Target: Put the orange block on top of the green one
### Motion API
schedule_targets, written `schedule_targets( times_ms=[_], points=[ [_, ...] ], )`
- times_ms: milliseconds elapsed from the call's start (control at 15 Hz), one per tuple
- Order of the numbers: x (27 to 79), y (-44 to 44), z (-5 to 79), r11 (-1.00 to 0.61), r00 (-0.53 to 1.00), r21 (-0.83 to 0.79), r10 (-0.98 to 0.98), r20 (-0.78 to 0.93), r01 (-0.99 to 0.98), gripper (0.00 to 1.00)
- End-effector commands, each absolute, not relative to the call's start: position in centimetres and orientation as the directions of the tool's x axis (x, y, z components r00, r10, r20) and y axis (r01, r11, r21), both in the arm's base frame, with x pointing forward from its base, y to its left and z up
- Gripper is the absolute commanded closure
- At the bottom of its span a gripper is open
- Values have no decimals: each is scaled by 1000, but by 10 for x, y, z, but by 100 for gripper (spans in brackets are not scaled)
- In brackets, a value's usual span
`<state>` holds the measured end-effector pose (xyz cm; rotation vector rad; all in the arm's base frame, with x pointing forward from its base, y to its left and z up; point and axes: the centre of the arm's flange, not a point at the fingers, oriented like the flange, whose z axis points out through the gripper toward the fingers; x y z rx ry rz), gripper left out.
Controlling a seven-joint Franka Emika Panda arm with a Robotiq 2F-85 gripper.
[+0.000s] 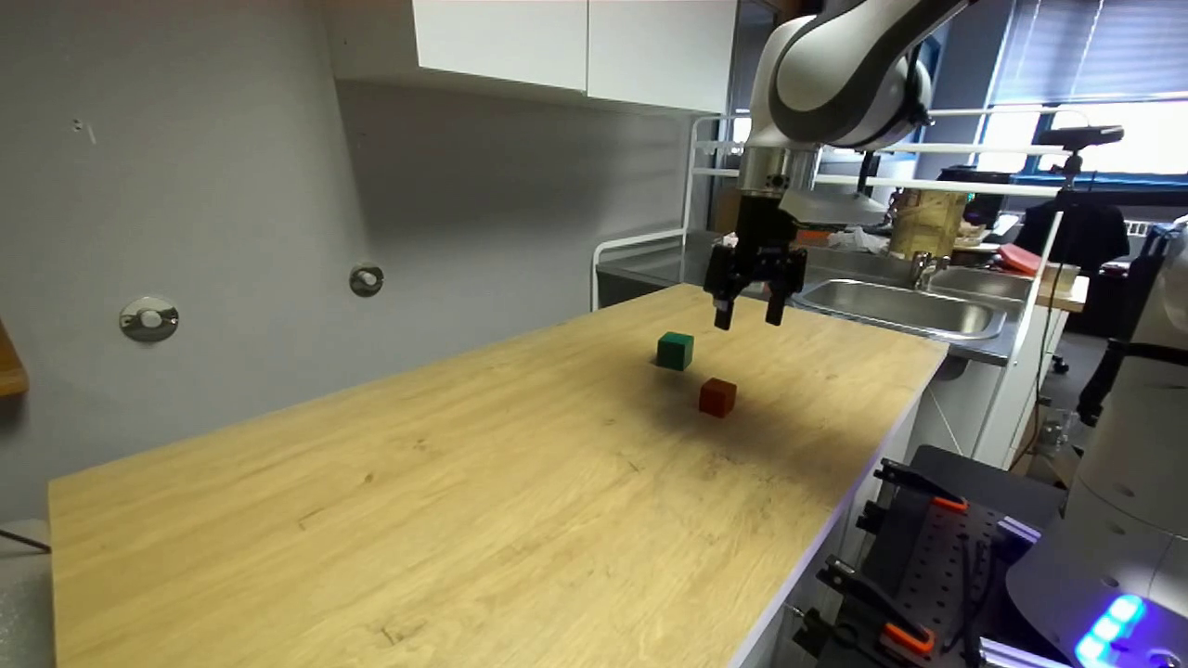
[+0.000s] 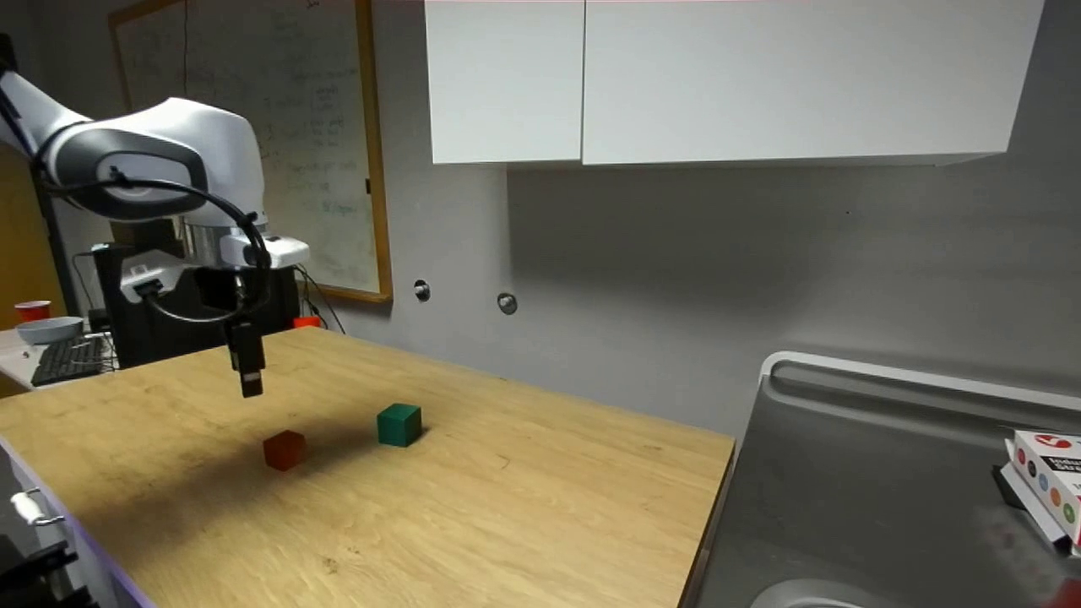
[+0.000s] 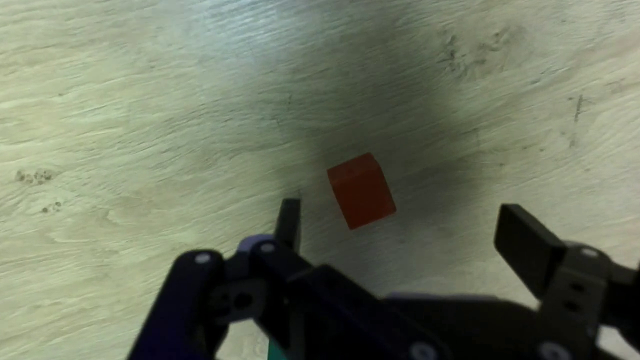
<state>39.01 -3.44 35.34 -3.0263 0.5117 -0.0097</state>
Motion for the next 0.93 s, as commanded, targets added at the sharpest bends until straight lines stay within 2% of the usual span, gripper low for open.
schedule_targets(
  times_ms=[0,467,867],
  points=[
    [434,-39,322,-944,943,-17,-328,-60,-329,0],
    [473,-46,275,-937,924,-6,-343,-168,-349,0],
    [478,-54,246,-923,895,7,-376,-240,-386,0]
  ],
)
